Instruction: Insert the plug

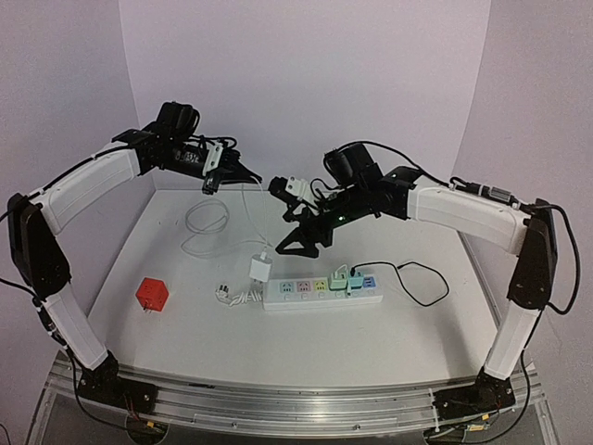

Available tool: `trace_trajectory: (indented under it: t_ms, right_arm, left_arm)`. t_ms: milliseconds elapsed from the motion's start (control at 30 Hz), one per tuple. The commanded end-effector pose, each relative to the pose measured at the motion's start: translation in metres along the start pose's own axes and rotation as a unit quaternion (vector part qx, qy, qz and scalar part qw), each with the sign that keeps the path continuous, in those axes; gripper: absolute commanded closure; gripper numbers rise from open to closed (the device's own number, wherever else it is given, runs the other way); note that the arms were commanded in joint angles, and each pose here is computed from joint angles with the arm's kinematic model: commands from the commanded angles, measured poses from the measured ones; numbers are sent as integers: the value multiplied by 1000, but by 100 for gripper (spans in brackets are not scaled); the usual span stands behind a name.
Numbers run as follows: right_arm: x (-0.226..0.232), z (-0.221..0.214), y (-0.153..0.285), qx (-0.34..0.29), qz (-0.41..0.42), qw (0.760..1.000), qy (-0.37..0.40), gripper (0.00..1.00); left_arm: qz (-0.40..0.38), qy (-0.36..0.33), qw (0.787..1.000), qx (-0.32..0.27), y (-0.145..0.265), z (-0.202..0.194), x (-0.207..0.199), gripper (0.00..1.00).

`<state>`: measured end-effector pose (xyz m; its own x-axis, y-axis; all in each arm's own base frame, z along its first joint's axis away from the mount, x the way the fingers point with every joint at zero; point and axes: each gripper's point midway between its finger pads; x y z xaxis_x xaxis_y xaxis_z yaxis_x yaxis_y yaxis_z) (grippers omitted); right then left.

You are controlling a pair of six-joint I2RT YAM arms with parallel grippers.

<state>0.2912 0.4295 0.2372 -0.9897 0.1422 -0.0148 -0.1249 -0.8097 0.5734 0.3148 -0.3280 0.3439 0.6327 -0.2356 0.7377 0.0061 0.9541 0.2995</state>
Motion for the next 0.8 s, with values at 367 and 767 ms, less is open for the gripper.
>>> trace_trajectory:
  t_ms: [367,767]
  right_arm:
    - [-12,11,-24,-17,-34,999,14,27]
    - [6,16,-31,-36,20,999,-5,20]
  left_arm:
    - [41,-48,997,-48,22,63,34,100]
    - [44,-42,997,-46,22,61,36,100]
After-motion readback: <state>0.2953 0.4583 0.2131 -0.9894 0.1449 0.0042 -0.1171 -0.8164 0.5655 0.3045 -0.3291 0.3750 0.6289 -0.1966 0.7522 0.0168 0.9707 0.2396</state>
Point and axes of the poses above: each gripper's point midway between its finger pads, its own y axis back along the fingers, its own x axis along the line the jaws close on, z = x × y, and after that the axes turned 3 degrees about -y, right-handed
